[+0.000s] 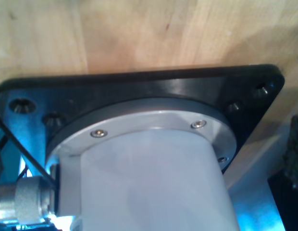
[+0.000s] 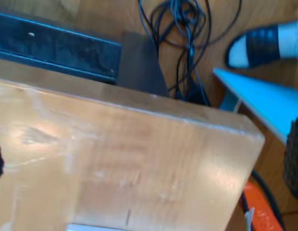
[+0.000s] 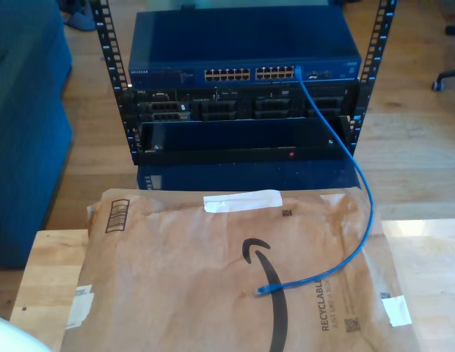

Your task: Grab the cable and plug it in

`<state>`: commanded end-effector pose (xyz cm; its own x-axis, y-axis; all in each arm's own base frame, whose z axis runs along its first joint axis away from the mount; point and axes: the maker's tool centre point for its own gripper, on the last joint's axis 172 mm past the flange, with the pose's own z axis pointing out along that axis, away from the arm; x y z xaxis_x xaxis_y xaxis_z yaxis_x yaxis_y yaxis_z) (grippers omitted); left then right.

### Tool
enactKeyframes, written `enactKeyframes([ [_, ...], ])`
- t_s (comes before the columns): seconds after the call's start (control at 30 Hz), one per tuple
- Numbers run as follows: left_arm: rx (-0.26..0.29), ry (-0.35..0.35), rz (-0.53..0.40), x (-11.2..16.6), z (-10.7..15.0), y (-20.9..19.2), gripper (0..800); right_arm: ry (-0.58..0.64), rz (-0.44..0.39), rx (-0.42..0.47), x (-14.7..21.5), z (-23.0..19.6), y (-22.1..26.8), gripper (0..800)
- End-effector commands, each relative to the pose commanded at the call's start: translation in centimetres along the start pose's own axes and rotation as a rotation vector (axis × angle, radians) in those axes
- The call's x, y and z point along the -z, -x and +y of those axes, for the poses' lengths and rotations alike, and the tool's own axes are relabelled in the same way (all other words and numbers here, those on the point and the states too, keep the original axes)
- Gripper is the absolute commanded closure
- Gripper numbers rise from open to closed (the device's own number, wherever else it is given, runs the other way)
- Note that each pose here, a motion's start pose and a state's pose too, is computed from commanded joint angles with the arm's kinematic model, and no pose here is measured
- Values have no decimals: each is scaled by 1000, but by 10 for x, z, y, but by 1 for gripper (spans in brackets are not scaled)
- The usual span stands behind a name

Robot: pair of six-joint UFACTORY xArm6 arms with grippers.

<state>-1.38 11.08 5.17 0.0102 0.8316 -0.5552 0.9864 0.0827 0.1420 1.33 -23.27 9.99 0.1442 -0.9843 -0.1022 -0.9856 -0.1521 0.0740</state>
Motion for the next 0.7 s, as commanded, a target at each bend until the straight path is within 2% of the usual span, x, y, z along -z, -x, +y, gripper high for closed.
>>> enactKeyframes([
  [0.13, 2, 0, 0, 0, 0, 0, 1, -3, -21, -4, -2, -1, 17, 1],
  [0.27, 0, 0, 0, 0, 0, 0, 1, 0, -84, -2, -28, -3, 48, 2],
  [0.53, 2, 0, 0, 0, 0, 0, 1, -8, -72, 5, -66, -7, 54, 1],
  [0.7, 0, 0, 0, 0, 0, 0, 1, -16, -112, 2, -80, -11, 65, 0],
])
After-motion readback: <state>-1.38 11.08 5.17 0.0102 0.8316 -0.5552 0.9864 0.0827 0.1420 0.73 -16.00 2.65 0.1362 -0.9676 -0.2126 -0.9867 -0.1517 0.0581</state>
